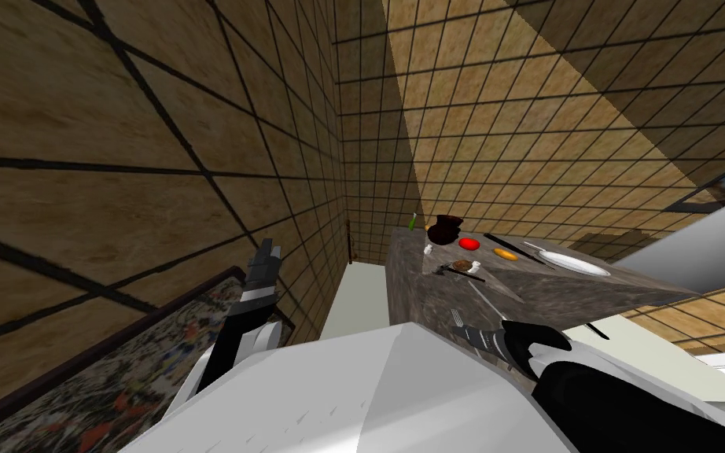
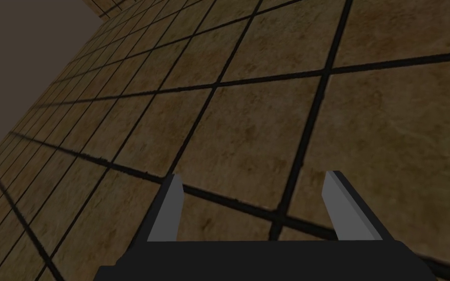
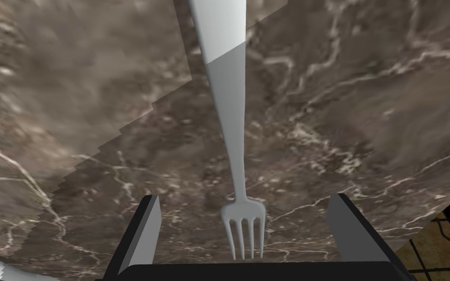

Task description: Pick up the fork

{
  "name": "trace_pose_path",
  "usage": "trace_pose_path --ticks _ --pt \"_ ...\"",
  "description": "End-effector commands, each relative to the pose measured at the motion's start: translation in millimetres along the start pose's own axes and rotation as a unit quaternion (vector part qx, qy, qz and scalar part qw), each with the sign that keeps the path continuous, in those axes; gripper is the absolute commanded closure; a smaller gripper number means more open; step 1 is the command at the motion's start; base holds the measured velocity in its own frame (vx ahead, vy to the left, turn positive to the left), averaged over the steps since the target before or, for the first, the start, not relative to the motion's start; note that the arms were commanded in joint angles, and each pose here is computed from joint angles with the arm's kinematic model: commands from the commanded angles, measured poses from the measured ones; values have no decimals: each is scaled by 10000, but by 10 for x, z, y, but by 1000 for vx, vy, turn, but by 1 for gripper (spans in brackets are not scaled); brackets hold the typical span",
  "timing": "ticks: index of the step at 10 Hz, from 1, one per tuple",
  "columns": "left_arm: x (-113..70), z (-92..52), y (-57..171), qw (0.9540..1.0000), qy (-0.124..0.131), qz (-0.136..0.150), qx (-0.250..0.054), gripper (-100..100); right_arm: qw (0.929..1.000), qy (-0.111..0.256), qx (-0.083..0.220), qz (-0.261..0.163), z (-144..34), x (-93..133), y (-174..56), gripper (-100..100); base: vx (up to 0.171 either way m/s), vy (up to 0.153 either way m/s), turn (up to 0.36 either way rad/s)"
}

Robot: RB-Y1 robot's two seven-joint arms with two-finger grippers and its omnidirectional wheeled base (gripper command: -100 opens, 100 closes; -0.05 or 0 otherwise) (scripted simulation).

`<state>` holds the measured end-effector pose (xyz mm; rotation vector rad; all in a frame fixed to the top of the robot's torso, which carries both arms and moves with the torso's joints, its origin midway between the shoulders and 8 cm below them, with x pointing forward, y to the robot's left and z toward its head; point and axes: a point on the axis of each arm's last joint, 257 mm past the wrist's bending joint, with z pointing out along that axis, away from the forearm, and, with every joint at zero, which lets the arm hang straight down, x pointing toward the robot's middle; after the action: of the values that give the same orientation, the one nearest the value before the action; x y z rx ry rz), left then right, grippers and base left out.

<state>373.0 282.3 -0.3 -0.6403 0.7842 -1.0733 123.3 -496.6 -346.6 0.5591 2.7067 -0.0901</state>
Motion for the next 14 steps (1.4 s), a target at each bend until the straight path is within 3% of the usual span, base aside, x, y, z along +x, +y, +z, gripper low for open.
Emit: trace_pose_path --ticks 1,10,11,14 --pt "0 0 0 10000 0 0 0 0 10000 -1 -26 -78 12 42 -28 -100 52 2 -50" --pt "0 0 0 10000 0 0 0 0 9996 -30 -92 -272 45 230 -156 -100 63 11 -61" --pt "0 0 0 10000 0 0 0 0 9995 -32 -93 -286 46 231 -157 100 0 0 0" --pt "0 0 0 10000 0 0 0 0 9995 -40 -88 -296 44 222 -161 100 0 0 0"
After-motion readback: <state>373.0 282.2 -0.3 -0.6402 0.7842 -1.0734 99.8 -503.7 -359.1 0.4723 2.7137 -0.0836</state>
